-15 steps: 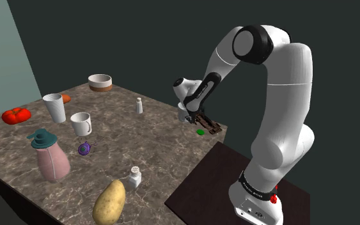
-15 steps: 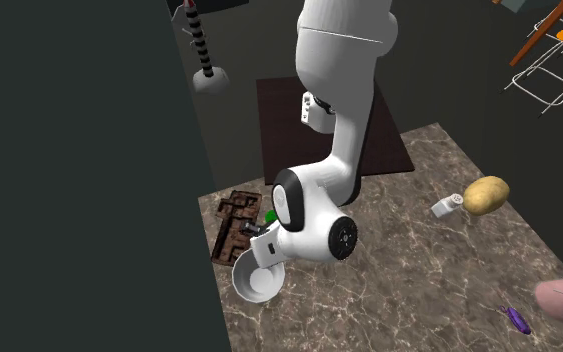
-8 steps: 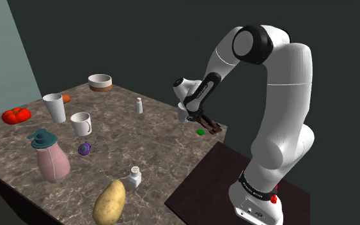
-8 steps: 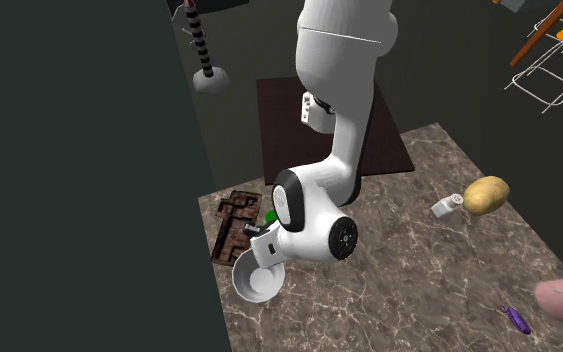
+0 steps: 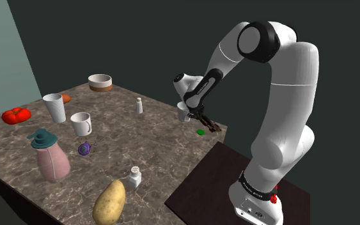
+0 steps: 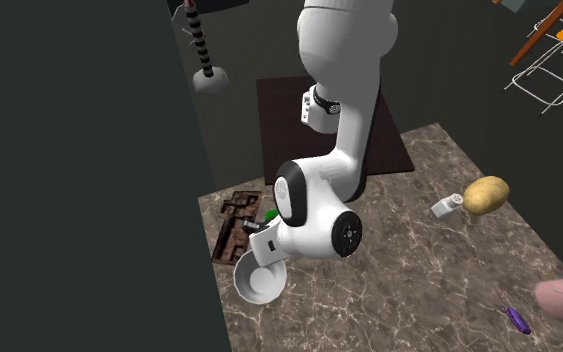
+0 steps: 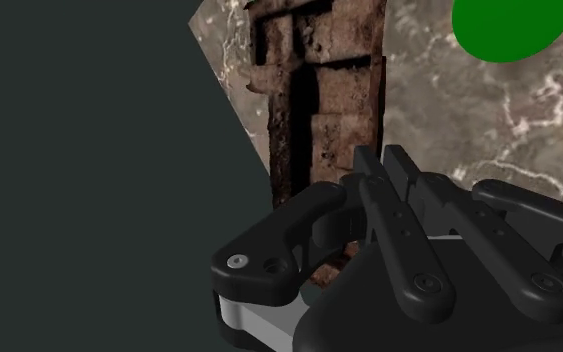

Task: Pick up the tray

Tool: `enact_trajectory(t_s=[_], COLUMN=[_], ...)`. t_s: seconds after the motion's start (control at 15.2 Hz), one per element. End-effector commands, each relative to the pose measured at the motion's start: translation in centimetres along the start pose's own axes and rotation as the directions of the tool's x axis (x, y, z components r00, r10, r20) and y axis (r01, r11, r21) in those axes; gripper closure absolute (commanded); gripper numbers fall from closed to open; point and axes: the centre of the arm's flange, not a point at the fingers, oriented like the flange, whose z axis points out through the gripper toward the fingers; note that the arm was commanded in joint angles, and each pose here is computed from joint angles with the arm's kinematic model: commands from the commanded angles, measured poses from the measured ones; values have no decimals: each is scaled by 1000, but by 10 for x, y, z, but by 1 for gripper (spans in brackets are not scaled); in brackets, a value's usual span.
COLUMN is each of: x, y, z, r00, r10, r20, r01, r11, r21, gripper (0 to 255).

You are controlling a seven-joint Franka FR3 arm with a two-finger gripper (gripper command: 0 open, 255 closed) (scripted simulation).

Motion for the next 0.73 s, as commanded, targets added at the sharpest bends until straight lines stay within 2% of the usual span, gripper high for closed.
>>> enact_trajectory(t_s=[0.0,0.53,0.66], x=[-2,-6,-6], y=[7,31,31], z=[-8,-42,-43], r00=[1000,1000,1000], r10=[0,0,0], r20=[0,0,0], r01=[0,0,0], r11=[1000,1000,1000], r21=[0,0,0], gripper=[255,255,255])
